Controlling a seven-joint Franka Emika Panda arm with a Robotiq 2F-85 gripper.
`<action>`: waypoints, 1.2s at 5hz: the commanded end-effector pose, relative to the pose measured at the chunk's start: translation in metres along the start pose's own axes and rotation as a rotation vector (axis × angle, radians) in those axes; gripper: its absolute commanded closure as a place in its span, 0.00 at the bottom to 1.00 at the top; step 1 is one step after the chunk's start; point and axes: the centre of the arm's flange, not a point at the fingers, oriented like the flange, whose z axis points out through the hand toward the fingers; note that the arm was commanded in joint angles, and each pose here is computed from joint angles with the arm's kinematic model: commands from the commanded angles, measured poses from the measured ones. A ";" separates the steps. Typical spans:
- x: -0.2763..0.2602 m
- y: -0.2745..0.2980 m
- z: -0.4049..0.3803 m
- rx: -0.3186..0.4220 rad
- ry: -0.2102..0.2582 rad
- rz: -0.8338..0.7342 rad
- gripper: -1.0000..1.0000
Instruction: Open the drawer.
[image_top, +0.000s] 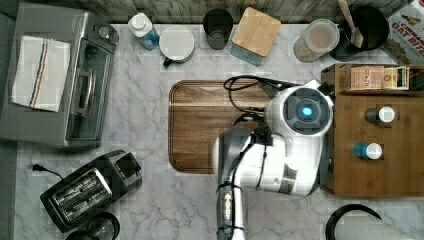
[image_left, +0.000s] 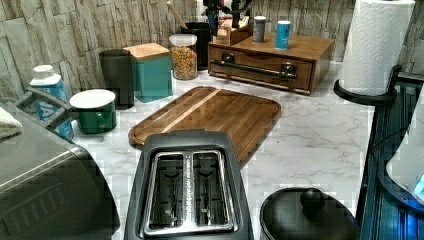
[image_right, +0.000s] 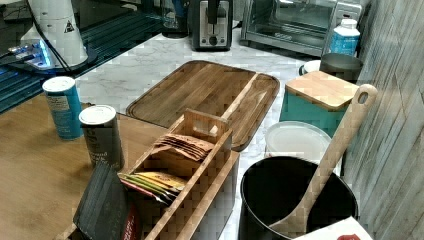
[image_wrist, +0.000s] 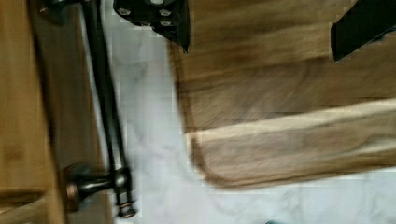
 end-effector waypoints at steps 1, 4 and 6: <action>0.017 0.092 0.026 -0.093 0.090 -0.131 0.00; 0.015 0.106 0.058 -0.120 0.046 -0.159 0.00; 0.011 0.107 0.095 -0.114 0.030 -0.189 0.00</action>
